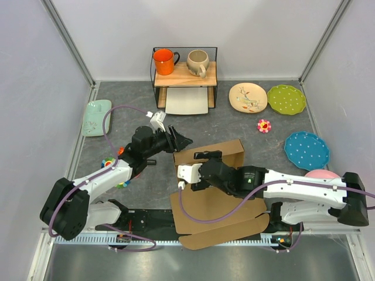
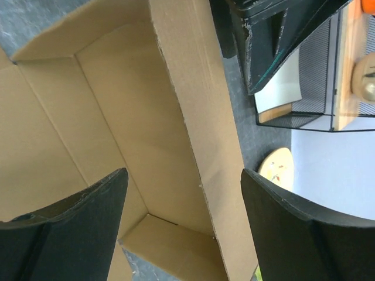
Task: Fold the paper box
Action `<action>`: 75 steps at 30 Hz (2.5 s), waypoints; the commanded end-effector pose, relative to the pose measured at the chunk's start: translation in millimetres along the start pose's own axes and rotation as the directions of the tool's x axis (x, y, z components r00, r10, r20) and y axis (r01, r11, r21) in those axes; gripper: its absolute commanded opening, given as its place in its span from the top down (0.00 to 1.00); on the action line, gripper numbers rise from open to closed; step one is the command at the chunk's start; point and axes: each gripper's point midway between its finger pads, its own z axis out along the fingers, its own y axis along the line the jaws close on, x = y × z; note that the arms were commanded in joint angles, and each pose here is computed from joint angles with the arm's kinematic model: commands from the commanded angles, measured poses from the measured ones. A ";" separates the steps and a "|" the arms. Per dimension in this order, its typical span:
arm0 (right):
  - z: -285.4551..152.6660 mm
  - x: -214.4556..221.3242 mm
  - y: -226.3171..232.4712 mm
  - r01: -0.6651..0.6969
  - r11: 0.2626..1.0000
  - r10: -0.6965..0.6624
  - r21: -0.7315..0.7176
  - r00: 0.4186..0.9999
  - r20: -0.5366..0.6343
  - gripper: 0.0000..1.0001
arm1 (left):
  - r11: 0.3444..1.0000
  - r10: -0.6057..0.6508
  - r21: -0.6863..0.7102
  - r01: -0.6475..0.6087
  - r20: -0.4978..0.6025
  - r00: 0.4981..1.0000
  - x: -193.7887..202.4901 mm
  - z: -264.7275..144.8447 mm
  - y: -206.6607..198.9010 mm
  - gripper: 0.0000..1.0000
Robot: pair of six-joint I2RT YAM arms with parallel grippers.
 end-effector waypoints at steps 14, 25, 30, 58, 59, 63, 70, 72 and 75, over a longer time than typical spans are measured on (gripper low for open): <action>19.9 10.8 -27.3 0.165 0.961 -0.138 0.223 0.982 -0.132 0.65 | 0.996 0.060 0.070 -0.060 0.008 0.998 -15.1 8.0 -17.8 0.37; 19.8 14.9 -27.5 0.189 0.950 -0.155 0.248 0.976 -0.151 0.88 | 0.996 0.078 0.043 -0.080 0.037 0.996 -30.3 1.9 -21.3 0.36; 14.4 11.7 -47.5 0.211 0.910 -0.150 0.356 0.970 -0.193 1.00 | 0.991 0.105 -0.103 -0.090 0.148 0.983 -66.1 -18.0 -8.0 0.32; 94.4 5.1 -189.4 0.271 0.551 -0.105 0.790 0.961 -0.256 1.00 | 0.868 0.099 -0.480 0.130 0.424 0.900 -99.0 -109.6 65.0 0.26; 100.3 10.2 -178.7 0.289 0.571 -0.120 0.768 0.955 -0.270 1.00 | 0.870 0.102 -0.477 0.127 0.427 0.899 -102.2 -109.3 62.7 0.26; 107.2 14.8 -146.5 0.308 0.599 -0.154 0.739 0.950 -0.271 0.87 | 0.864 0.117 -0.490 0.113 0.416 0.902 -102.5 -109.8 66.5 0.25; 99.8 -0.2 -125.2 0.292 0.591 -0.149 0.752 0.955 -0.255 0.52 | 0.863 0.095 -0.489 0.124 0.398 0.912 -96.3 -105.0 74.4 0.25; 94.6 -8.8 -125.6 0.271 0.579 -0.135 0.769 0.962 -0.238 0.47 | 0.864 0.089 -0.488 0.124 0.390 0.916 -94.4 -103.1 75.2 0.25; 81.9 -19.5 -127.4 0.251 0.546 -0.127 0.799 0.968 -0.217 0.41 | 0.862 0.094 -0.493 0.119 0.386 0.918 -94.5 -102.9 76.5 0.25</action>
